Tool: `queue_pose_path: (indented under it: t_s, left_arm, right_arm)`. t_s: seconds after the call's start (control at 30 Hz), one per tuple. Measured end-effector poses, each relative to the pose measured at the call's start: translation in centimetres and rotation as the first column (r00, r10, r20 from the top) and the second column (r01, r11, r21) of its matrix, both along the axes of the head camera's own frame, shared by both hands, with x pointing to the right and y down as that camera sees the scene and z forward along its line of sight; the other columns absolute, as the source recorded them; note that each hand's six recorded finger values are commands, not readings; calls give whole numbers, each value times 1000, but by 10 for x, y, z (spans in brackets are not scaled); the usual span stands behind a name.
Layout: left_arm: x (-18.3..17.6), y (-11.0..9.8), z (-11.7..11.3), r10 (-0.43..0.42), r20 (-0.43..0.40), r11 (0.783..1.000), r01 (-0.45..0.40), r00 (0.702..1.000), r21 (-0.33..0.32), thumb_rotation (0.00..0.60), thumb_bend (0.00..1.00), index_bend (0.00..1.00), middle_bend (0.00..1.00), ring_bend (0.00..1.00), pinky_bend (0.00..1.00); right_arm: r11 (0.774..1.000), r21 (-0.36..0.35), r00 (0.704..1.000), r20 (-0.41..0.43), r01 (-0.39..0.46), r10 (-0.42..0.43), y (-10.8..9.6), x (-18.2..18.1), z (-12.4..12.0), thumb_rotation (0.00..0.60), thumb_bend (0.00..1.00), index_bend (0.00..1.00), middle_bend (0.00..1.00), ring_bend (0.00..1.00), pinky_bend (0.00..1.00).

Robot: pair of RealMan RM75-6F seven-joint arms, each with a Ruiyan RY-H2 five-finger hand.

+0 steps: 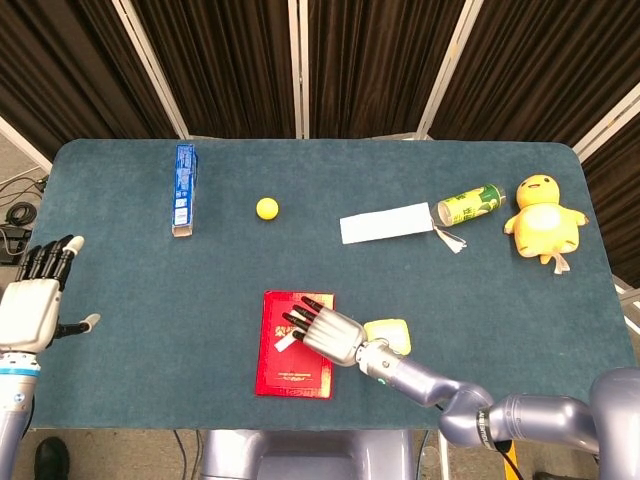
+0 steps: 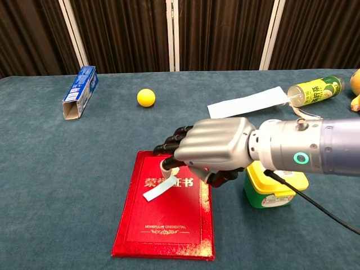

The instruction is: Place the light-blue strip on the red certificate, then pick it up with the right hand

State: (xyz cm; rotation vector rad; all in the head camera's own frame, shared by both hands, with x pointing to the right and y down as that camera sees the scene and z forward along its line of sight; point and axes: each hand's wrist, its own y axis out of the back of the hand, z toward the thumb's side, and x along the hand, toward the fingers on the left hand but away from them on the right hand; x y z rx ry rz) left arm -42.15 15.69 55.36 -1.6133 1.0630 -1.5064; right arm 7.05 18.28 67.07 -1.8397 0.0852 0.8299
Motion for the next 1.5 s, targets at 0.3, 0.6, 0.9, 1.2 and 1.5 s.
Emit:
queue_pose_path:
  t_s: [0.3, 0.6, 0.9, 1.2, 1.5]
  left_arm:
    - [1, -1, 3, 2, -2, 1000, -3, 1000, -5, 600, 0, 0, 0, 0, 0]
    - [1, -1, 2, 2, -1, 1000, -2, 1000, -5, 600, 0, 0, 0, 0, 0]
    - [1, -1, 2, 2, -3, 1000, -2, 1000, -5, 600, 0, 0, 0, 0, 0]
    - [1, -2, 2, 1, -7, 1000, -1, 1000, -4, 600, 0, 0, 0, 0, 0]
    - [1, -2, 1, 1, -11, 1000, -1, 1000, -3, 600, 0, 0, 0, 0, 0]
  right_arm:
    - [1000, 26, 1000, -28, -1, 2, -3, -2, 9, 600, 921, 268, 0, 0, 0]
    - [999, 34, 999, -45, -3, 5, -2, -1, 14, 600, 921, 272, 0, 0, 0]
    - [999, 45, 998, -62, -5, 8, -3, 2, 18, 600, 922, 278, 0, 0, 0]
    - [999, 45, 997, -79, -2, 6, -1, 6, 23, 600, 922, 279, 0, 0, 0]
    - [999, 52, 996, -94, 2, 3, 0, 7, 27, 600, 923, 281, 0, 0, 0]
